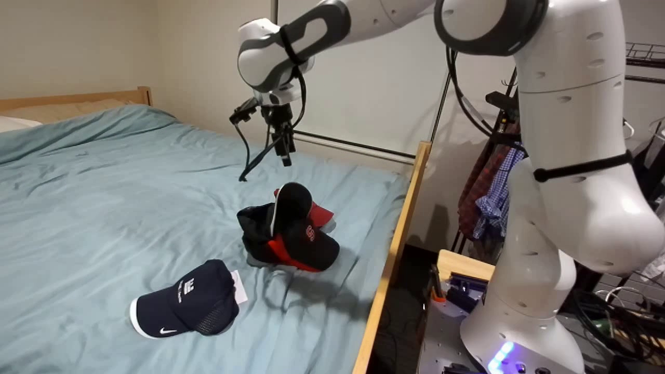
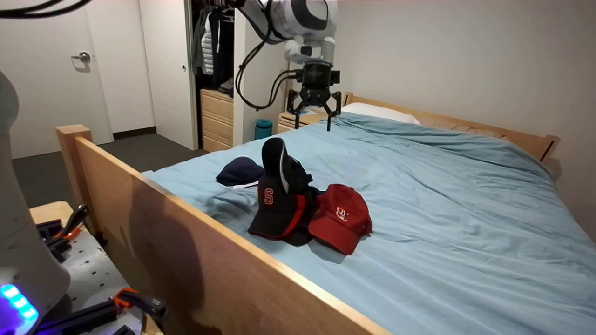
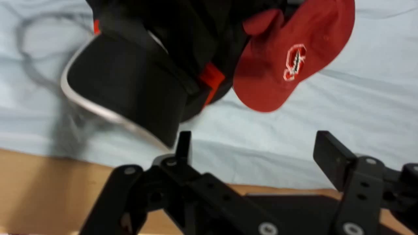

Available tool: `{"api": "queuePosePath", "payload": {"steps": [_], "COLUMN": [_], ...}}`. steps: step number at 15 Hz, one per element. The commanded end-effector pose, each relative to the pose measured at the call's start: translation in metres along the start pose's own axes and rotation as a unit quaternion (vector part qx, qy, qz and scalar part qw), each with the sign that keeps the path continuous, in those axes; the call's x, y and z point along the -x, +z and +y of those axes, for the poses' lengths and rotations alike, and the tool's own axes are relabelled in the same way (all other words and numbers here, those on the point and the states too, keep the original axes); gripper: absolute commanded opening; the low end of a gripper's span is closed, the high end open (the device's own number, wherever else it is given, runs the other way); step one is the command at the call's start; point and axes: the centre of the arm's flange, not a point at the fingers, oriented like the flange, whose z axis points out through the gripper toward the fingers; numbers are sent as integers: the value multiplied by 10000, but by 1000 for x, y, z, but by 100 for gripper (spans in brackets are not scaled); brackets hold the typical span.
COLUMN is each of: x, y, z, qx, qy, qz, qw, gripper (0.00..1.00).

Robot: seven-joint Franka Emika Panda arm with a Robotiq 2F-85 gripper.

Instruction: Separate the caps on the left from each other

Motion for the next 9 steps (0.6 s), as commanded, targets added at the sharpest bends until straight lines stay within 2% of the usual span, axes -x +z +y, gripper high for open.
{"api": "queuePosePath", "payload": {"steps": [1,2,4,6,9], "x": [53,61,72,70,50], "y": [28,35,47,55,57], "z": [46,52,69,90,114], "qx": [222,260,374,535,386], "qy": [577,714,848,867,1106], "qz": [-817,-1076,-1162,-996,-710], "qw": [9947,9913,9889,9898,9906], "gripper": [100,100,100,100,100]}}
